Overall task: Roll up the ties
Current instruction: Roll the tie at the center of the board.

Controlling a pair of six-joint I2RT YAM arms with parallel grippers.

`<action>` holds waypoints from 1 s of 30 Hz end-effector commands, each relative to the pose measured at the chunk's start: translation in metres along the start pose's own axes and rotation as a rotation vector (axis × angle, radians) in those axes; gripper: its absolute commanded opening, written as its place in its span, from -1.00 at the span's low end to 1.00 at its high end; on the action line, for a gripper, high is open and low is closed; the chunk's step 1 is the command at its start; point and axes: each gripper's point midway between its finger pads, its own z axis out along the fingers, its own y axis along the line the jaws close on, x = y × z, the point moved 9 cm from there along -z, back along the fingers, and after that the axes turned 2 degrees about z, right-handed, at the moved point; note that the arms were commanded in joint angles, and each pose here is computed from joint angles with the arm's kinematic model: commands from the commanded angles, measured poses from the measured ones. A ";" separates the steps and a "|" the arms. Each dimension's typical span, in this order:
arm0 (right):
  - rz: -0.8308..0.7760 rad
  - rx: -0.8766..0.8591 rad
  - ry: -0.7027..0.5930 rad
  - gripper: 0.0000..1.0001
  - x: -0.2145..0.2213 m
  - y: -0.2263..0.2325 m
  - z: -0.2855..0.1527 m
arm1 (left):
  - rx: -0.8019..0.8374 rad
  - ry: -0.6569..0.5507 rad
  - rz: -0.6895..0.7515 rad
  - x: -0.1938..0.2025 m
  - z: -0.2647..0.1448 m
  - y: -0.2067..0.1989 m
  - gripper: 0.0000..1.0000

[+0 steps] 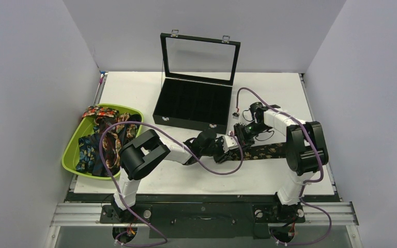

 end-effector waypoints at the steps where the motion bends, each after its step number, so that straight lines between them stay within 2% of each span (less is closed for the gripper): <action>1: -0.016 0.110 0.060 -0.99 0.005 -0.021 0.006 | -0.046 0.224 -0.040 0.041 -0.014 -0.001 -0.68; 3: -0.017 0.140 0.086 -1.00 0.008 -0.031 0.005 | -0.016 0.199 -0.049 0.038 -0.019 0.000 -0.39; 4: -0.017 0.152 0.099 -1.00 0.010 -0.037 0.003 | -0.012 0.186 -0.055 0.038 -0.022 0.002 -0.16; 6: -0.005 0.197 0.104 -1.00 0.010 -0.047 0.000 | 0.001 0.143 -0.056 0.032 -0.027 0.004 0.05; 8: -0.002 0.237 0.111 -1.00 0.008 -0.054 -0.003 | 0.018 0.097 -0.056 0.025 -0.031 0.006 0.16; 21: -0.087 0.338 0.161 -1.00 0.006 -0.053 0.000 | 0.079 -0.104 -0.057 -0.020 -0.016 -0.002 0.66; 30: -0.118 0.331 0.170 -1.00 0.001 -0.055 0.011 | 0.056 -0.141 -0.025 -0.033 0.008 0.010 0.71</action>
